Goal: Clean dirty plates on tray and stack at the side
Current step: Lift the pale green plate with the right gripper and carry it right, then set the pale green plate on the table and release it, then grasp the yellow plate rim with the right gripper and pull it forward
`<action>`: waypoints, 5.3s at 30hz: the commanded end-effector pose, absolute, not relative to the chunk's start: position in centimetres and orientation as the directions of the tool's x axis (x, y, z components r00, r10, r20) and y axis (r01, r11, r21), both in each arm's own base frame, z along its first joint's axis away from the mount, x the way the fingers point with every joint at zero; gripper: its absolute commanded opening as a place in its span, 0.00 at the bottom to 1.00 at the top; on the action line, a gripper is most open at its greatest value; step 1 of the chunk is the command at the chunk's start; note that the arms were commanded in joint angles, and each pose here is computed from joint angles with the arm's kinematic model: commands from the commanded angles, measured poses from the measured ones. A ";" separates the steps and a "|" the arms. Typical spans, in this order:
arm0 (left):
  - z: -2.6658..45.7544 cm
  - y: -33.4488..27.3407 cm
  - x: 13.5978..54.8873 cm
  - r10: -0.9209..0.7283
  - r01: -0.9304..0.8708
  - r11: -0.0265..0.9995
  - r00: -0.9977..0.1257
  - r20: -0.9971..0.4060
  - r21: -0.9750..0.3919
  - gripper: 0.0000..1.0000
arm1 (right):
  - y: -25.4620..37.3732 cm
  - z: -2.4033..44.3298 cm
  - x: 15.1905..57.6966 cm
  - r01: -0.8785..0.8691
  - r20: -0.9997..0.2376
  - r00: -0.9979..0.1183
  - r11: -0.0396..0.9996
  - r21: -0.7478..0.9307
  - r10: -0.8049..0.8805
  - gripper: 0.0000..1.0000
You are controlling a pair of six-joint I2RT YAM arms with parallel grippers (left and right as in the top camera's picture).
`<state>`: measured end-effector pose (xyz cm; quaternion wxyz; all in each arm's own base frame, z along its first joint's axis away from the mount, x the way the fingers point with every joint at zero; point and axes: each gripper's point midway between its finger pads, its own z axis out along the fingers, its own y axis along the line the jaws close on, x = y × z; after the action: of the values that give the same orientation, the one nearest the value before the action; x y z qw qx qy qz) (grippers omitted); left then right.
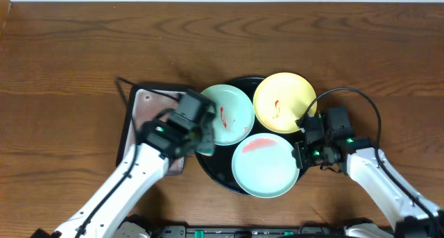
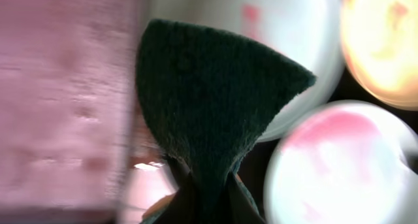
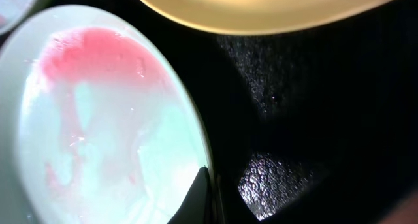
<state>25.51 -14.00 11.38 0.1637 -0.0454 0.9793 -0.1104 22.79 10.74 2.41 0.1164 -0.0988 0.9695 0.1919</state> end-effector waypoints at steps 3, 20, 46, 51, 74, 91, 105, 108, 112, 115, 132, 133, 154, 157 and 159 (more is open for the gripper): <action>11.4 -8.8 27.3 -0.158 -0.103 0.979 -0.930 -0.333 -0.177 0.07 | 9.4 5.7 24.4 -0.259 -0.398 -0.903 0.943 0.208 -0.160 0.01; 9.6 -2.5 28.6 -0.210 -0.169 0.975 -0.911 -0.354 -0.143 0.07 | 8.2 17.9 28.2 -0.112 -0.713 -0.606 0.926 -0.362 -0.352 0.01; 7.7 -2.5 28.5 -0.206 -0.175 0.976 -0.933 -0.294 -0.127 0.08 | 15.3 25.1 26.6 -0.084 -0.594 -0.269 0.632 -0.770 -0.758 0.01; 7.7 -2.5 28.5 -0.206 -0.175 0.976 -0.933 -0.294 -0.127 0.08 | 14.9 24.6 27.0 -0.038 -0.693 -0.301 0.734 -0.678 -0.655 0.01; 7.7 -2.5 28.4 -0.206 -0.175 0.976 -0.934 -0.294 -0.127 0.07 | -8.5 16.0 31.3 0.588 -0.687 -0.468 0.776 0.227 0.556 0.01; 7.7 -2.5 28.4 -0.206 -0.175 0.976 -0.934 -0.293 -0.128 0.08 | -15.1 9.1 29.5 0.761 -0.510 -0.439 0.608 0.227 0.739 0.04; 7.7 -2.5 28.4 -0.206 -0.175 0.976 -0.933 -0.294 -0.127 0.07 | -0.5 12.5 35.1 -0.053 -0.621 -0.739 0.896 0.441 0.262 0.62; 7.7 -2.5 28.4 -0.206 -0.175 0.976 -0.933 -0.294 -0.127 0.07 | 0.9 10.9 35.7 -0.080 -0.622 -0.761 0.925 0.371 0.184 0.63; 7.7 -2.5 28.4 -0.206 -0.175 0.976 -0.933 -0.294 -0.128 0.07 | 2.5 8.5 37.1 -0.103 -0.618 -0.778 0.946 0.307 0.116 0.57; 7.7 -2.5 28.4 -0.206 -0.175 0.976 -0.934 -0.293 -0.128 0.08 | 4.1 6.8 38.1 -0.145 -0.616 -0.784 0.941 0.305 0.079 0.55; 7.7 -2.5 28.4 -0.206 -0.175 0.976 -0.934 -0.292 -0.127 0.08 | 4.5 3.4 40.3 -0.102 -0.616 -0.780 0.950 0.296 0.109 0.01; 7.7 -2.5 28.4 -0.206 -0.175 0.976 -0.934 -0.292 -0.127 0.07 | 4.8 3.7 40.3 -0.113 -0.619 -0.778 0.945 0.306 0.108 0.01; 13.2 -6.7 29.1 -0.109 0.053 0.941 -0.887 -0.448 -0.334 0.08 | 7.4 3.7 26.5 -0.082 -0.270 -0.962 0.916 0.393 0.030 0.01; 14.8 -6.6 29.5 -0.110 0.074 0.942 -0.853 -0.510 -0.327 0.08 | 8.2 3.0 25.9 -0.116 -0.274 -0.962 0.912 0.394 -0.004 0.01; 15.8 -6.3 30.1 -0.110 0.091 0.943 -0.822 -0.558 -0.319 0.07 | 8.7 2.9 25.9 -0.137 -0.284 -0.958 0.909 0.393 -0.022 0.01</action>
<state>29.65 -6.03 14.13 0.2654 -0.0285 0.9512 -0.1547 26.22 7.38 2.96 0.1379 -0.0142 0.9716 0.1918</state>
